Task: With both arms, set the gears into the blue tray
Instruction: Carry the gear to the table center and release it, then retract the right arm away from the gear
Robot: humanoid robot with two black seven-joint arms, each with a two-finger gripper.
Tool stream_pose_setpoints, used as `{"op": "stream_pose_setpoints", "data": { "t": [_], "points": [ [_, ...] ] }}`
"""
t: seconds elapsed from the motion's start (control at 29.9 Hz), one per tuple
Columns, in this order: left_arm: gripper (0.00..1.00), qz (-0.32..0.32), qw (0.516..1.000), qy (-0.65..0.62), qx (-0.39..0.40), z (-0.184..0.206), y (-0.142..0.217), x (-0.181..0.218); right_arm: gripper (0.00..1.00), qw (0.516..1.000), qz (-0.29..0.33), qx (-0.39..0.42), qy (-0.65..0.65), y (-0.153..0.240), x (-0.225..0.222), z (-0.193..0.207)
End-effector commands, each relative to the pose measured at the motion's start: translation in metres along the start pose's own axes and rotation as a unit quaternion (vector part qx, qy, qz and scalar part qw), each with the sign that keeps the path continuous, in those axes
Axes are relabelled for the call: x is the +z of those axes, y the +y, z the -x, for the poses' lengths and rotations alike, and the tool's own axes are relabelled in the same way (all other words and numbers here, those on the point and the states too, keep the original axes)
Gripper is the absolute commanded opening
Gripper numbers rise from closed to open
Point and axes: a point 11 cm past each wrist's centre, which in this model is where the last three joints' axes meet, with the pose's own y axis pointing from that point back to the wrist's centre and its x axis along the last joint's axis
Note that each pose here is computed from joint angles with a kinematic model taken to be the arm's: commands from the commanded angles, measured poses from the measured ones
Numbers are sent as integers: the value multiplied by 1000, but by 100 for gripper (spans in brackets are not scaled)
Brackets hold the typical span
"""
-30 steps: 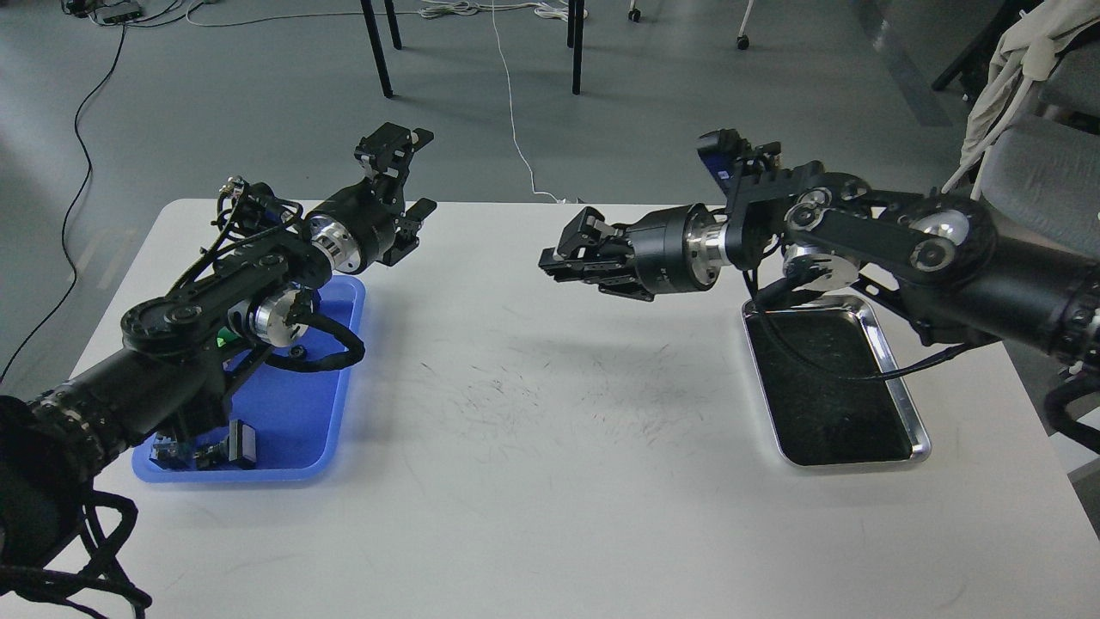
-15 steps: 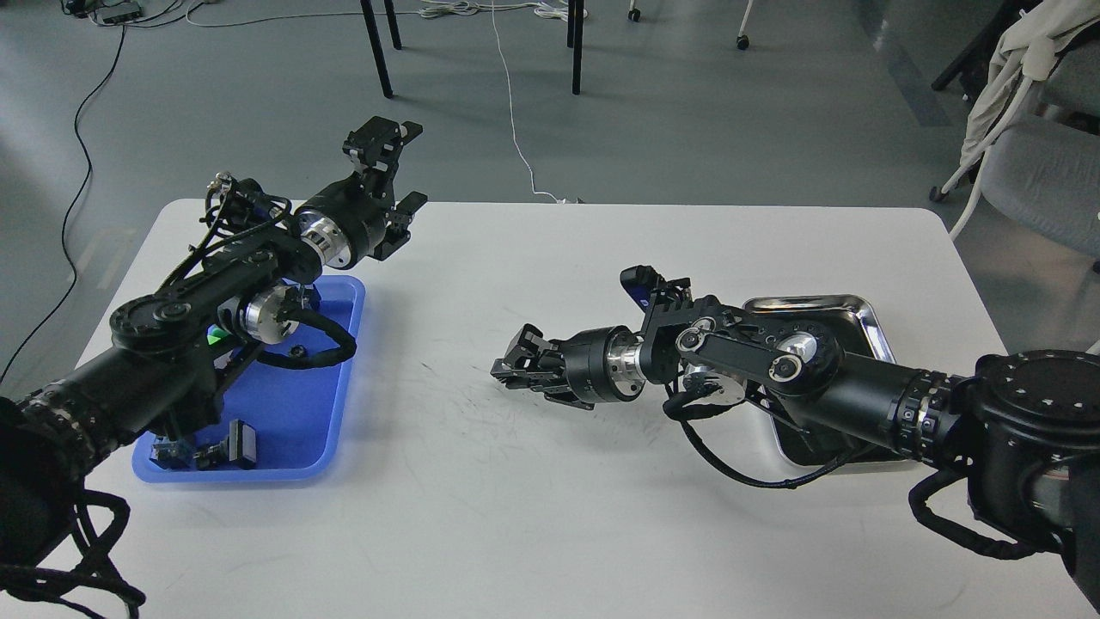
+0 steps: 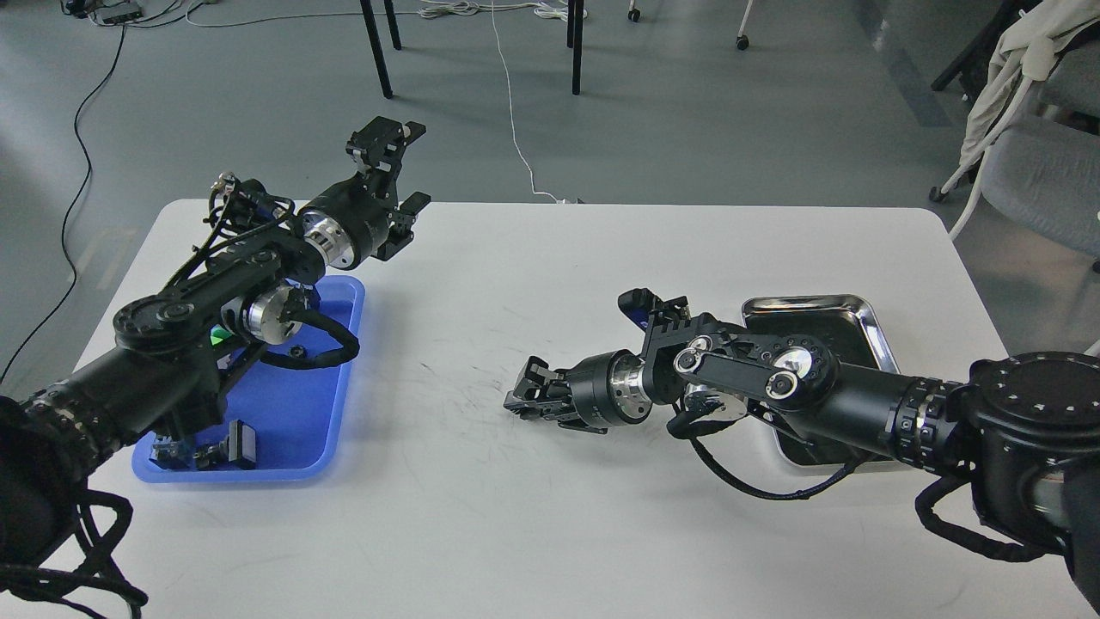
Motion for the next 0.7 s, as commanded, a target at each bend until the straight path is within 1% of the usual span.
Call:
{"op": "stream_pose_setpoints", "data": {
  "t": [0.0, 0.03, 0.07, 0.23, 0.33, 0.43, 0.53, 0.67],
  "points": [
    [97, 0, 1000, 0, 1, 0, 0, 0, 60, 1000, 0, 2, -1, 0, 0, -1],
    [97, 0, 1000, -1, 2, 0, 0, 0, 83, 1000, -1, 3, -1, 0, -1, -1],
    [97, 0, 1000, -1, 3, -1, 0, 0, 92, 1000, -1, 5, -2, 0, -1, -2],
    [97, 1, 1000, -2, 4, -3, 1, 1, 94, 1000, -12, 23, -4, 3, -11, -11],
    [97, 1, 1000, -2, 5, -3, 1, 1, 94, 998, -39, 38, -13, 9, -30, -23],
    [97, 0, 1000, -3, 6, -5, 1, 2, 95, 994, -83, 68, -38, 22, -56, -46],
    [97, 9, 1000, -5, 11, -12, 5, 10, 95, 983, -145, 89, -67, 38, -90, -65],
    [97, 18, 1000, -21, -1, -14, 12, 23, 95, 964, -218, 106, -113, 64, -118, -85]
  ]
}}
